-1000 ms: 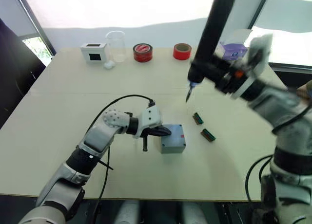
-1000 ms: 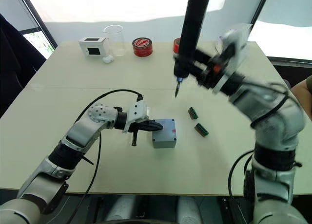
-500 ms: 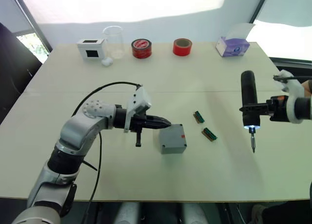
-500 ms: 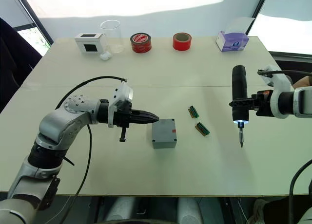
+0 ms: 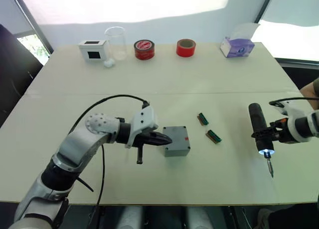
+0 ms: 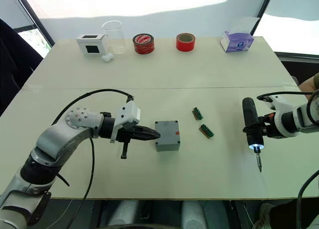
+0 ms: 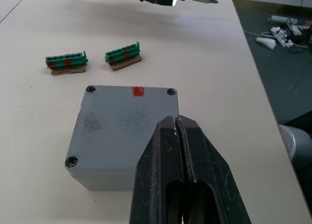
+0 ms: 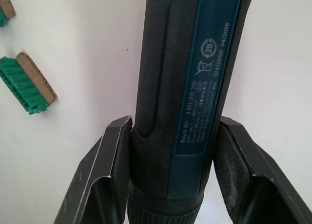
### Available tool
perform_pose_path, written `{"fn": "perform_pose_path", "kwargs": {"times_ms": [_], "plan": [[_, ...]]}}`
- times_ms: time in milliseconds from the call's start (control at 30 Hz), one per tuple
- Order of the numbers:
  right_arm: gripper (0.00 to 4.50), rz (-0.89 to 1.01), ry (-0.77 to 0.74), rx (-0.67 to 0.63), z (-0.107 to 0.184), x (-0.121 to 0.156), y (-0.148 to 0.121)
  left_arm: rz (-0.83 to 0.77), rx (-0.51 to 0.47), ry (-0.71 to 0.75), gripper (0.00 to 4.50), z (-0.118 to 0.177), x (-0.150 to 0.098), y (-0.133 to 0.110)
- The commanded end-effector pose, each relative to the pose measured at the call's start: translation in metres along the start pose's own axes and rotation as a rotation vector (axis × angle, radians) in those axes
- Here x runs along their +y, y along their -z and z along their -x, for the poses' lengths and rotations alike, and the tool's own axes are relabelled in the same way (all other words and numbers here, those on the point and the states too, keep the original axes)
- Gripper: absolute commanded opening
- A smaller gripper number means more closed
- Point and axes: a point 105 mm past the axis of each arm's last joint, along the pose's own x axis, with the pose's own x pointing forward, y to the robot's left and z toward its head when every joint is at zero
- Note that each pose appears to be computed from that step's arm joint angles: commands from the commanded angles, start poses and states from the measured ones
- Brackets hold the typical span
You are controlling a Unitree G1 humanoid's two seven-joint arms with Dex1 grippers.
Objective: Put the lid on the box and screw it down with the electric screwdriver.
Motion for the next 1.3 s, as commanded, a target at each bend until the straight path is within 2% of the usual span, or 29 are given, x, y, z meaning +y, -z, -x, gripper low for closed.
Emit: {"fn": "perform_pose_path", "kwargs": {"times_ms": [33,67,133,167,300,800,1300], "plan": [[1.85,0.017,0.007,-0.033,0.0,-0.001,-0.009,-0.005,-0.028,-0.008,0.0,0.005,-0.002,-0.008],[1.85,0.023,0.015,-0.028,-0.002,-0.003,-0.008,-0.002,-0.026,-0.009,0.0,0.006,-0.002,-0.008],[2.84,0.035,0.038,-0.016,-0.006,-0.007,-0.005,0.002,-0.021,-0.019,0.0,0.009,-0.001,-0.008],[3.02,0.038,0.042,-0.013,-0.007,-0.008,-0.005,0.004,-0.019,-0.026,0.0,0.011,0.0,-0.008],[4.43,0.046,0.044,-0.015,-0.01,-0.009,-0.005,0.001,-0.008,-0.049,0.0,0.016,0.005,-0.009],[4.49,0.08,0.091,-0.025,-0.011,-0.02,0.003,-0.014,-0.007,-0.074,0.0,0.021,0.015,-0.013],[4.49,0.128,0.1,-0.104,0.001,-0.022,-0.016,-0.003,0.004,-0.12,0.0,0.028,0.022,-0.012]]}}
